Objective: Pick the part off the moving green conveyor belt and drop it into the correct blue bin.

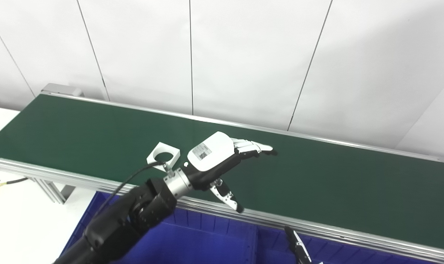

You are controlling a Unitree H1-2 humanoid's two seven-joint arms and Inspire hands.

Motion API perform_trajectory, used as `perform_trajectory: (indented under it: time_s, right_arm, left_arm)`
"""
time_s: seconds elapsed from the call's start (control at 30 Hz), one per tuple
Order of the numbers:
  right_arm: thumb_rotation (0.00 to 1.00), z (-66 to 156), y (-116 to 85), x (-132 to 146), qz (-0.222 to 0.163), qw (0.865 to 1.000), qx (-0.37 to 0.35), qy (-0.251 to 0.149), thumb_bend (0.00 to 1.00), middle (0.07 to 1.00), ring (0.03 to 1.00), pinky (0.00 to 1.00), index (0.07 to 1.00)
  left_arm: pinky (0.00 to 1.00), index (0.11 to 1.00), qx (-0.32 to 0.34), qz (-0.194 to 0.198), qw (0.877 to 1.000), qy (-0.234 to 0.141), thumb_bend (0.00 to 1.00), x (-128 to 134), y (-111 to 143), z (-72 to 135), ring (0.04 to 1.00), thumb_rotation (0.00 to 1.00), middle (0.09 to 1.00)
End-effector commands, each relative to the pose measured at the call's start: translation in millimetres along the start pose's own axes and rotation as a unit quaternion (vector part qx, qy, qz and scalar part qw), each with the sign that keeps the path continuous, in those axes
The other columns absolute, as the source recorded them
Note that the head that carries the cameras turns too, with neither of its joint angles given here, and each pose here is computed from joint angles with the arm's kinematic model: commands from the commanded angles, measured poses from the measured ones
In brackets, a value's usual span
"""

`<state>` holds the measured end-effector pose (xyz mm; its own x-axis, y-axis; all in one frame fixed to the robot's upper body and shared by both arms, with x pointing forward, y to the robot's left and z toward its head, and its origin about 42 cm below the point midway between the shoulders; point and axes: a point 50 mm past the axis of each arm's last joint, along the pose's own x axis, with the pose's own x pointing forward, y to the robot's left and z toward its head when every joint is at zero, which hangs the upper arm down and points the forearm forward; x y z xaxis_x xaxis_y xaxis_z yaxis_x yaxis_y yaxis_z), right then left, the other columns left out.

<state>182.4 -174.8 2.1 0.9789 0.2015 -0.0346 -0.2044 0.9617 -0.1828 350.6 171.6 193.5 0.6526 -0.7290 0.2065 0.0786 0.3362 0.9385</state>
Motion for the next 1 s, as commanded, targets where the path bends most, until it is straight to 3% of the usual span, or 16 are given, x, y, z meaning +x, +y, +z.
perform_trajectory:
  time_s: [0.0,0.23,0.47,0.97]
  right_arm:
    - [1.00,11,2,7,-0.008,0.999,0.011,-0.039,1.00,0.948,0.958,0.95,0.932]
    - [1.00,9,3,8,-0.005,0.999,0.010,-0.037,1.00,0.946,0.962,0.97,0.931]
    - [1.00,8,4,8,-0.005,0.999,0.010,-0.035,1.00,0.943,0.961,0.98,0.926]
    - [1.00,8,6,7,-0.002,0.999,0.010,-0.035,1.00,0.944,0.964,0.98,0.928]
  left_arm:
    - [0.58,0.807,0.047,-0.005,0.999,-0.005,1.00,13,23,-7,0.705,0.10,0.793]
    - [0.60,0.822,0.099,-0.063,0.993,-0.006,1.00,30,34,-28,0.718,0.09,0.810]
    - [0.67,0.843,0.150,-0.150,0.977,0.003,1.00,53,33,-50,0.782,0.12,0.868]
    - [0.73,0.816,0.164,-0.208,0.964,0.024,1.00,68,28,-80,0.816,0.12,0.867]
